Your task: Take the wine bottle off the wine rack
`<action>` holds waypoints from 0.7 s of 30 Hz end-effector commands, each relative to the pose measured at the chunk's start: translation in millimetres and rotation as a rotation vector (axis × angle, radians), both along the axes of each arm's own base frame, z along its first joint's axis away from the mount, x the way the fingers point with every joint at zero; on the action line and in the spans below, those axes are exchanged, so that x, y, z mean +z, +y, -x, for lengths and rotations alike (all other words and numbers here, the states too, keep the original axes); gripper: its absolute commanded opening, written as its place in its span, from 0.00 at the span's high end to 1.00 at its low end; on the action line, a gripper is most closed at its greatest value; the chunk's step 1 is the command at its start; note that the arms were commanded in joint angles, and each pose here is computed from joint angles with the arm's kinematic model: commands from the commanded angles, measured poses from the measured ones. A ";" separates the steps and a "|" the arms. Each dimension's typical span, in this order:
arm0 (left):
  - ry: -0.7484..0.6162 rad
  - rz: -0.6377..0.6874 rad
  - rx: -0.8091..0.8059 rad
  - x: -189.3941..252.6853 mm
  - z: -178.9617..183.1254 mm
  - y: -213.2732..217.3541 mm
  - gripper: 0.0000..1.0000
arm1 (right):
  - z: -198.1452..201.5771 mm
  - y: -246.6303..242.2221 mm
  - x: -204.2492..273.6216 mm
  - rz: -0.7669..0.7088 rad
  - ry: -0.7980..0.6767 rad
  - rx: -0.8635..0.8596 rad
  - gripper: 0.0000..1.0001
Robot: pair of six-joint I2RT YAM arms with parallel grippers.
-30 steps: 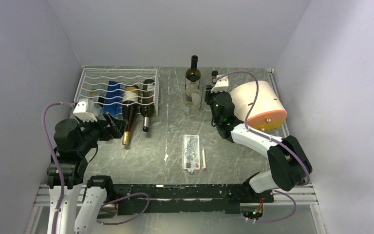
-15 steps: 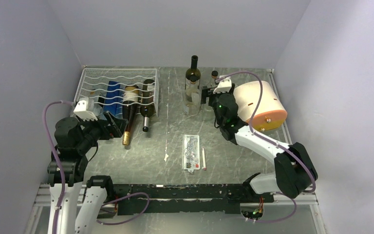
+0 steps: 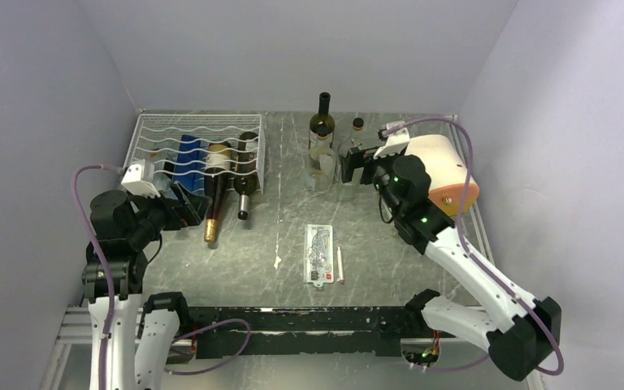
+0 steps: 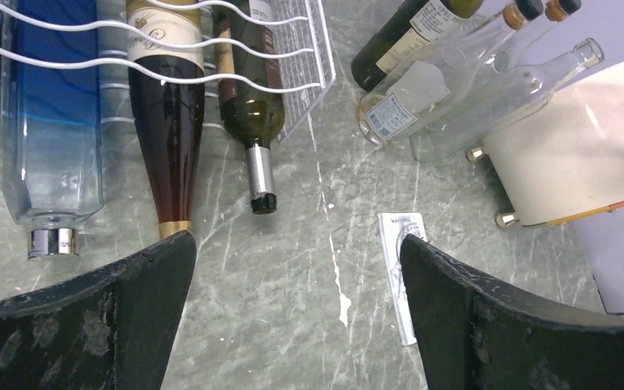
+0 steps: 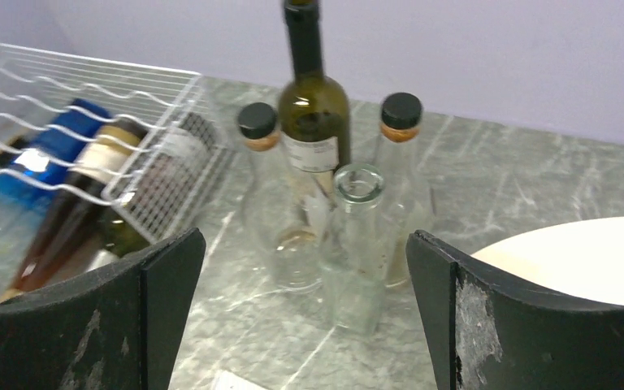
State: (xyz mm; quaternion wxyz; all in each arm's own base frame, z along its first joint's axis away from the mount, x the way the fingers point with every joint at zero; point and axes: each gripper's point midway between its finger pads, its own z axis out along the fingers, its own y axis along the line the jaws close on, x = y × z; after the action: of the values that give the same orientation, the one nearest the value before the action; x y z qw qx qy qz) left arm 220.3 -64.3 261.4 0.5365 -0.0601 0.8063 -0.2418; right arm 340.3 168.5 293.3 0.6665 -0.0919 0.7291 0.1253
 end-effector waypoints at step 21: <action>0.329 -0.013 -0.124 -76.8 -45.1 -27.0 0.01 | 81.8 134.3 -53.6 0.132 0.109 0.469 0.00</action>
State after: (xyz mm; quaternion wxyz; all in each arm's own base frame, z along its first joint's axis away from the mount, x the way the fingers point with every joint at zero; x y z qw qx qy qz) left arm 256.1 -79.8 196.4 0.4009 -0.0601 0.8697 -0.2815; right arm 262.9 294.3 217.6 0.5508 -0.2810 0.7530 0.2251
